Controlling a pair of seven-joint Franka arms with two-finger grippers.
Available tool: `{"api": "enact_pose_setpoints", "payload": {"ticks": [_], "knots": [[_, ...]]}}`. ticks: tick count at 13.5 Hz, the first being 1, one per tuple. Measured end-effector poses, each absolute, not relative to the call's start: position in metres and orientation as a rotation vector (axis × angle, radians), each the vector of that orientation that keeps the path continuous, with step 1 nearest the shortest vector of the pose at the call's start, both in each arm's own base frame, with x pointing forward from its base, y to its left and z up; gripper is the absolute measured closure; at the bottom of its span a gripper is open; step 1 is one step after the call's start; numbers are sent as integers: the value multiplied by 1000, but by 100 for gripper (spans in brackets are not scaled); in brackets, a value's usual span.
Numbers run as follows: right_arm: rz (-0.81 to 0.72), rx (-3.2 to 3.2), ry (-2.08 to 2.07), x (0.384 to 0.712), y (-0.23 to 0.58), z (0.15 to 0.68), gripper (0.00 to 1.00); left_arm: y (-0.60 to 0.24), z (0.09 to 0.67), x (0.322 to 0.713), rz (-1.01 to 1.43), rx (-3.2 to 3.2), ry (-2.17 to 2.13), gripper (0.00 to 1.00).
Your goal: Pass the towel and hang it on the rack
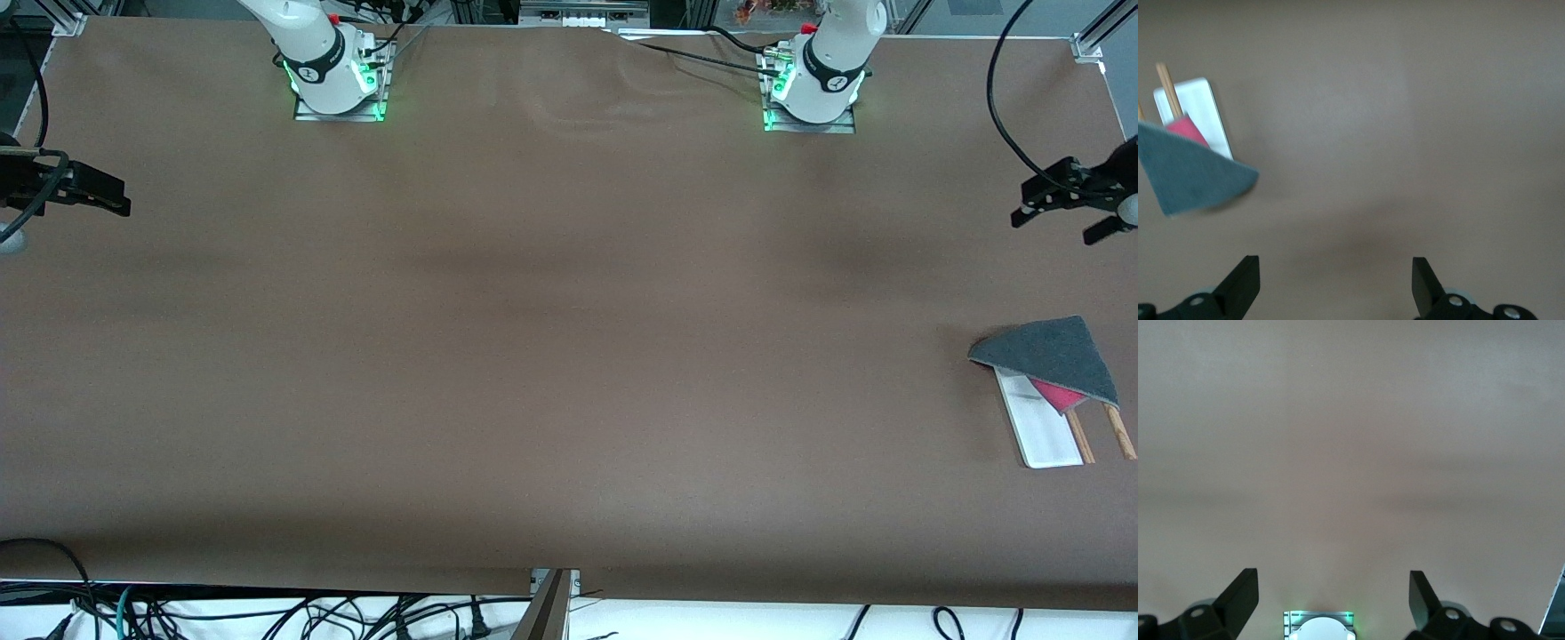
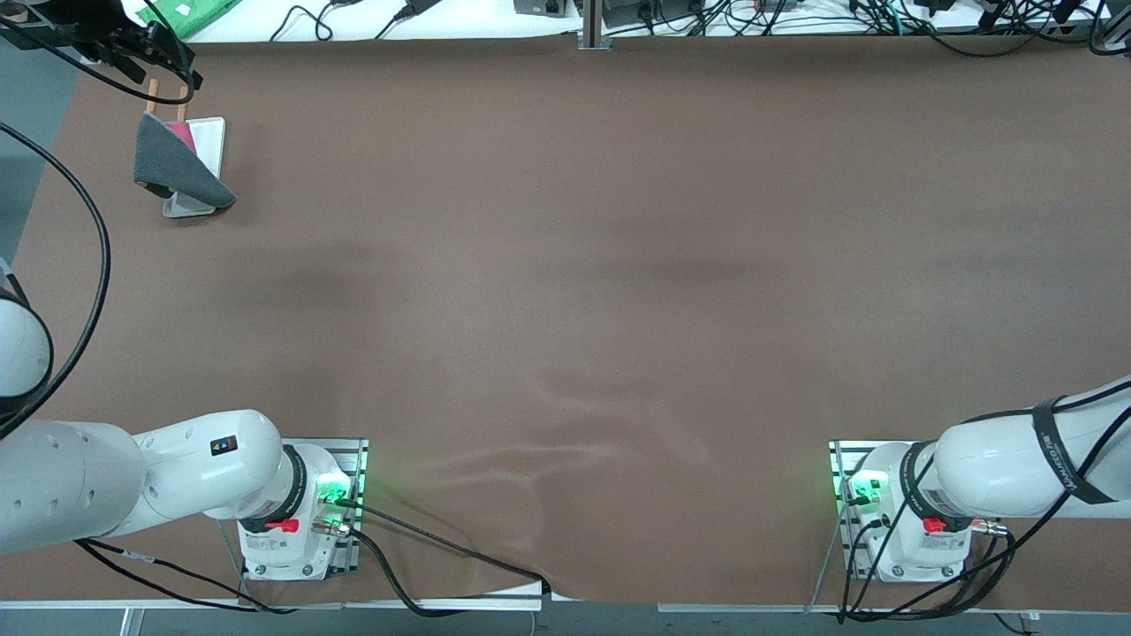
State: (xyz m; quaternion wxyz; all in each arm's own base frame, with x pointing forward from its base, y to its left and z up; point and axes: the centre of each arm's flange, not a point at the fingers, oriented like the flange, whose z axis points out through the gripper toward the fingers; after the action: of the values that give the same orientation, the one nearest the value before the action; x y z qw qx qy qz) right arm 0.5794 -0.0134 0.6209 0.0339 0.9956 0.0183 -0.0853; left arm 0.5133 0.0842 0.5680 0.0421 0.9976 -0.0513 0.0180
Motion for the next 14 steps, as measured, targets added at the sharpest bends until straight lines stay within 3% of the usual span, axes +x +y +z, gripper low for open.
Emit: {"api": "enact_pose_setpoints", "payload": {"ticks": [14], "knots": [[-261, 3062, 57, 580, -13, 620, 0, 55, 570, 510, 8, 3111, 73, 0]]}}
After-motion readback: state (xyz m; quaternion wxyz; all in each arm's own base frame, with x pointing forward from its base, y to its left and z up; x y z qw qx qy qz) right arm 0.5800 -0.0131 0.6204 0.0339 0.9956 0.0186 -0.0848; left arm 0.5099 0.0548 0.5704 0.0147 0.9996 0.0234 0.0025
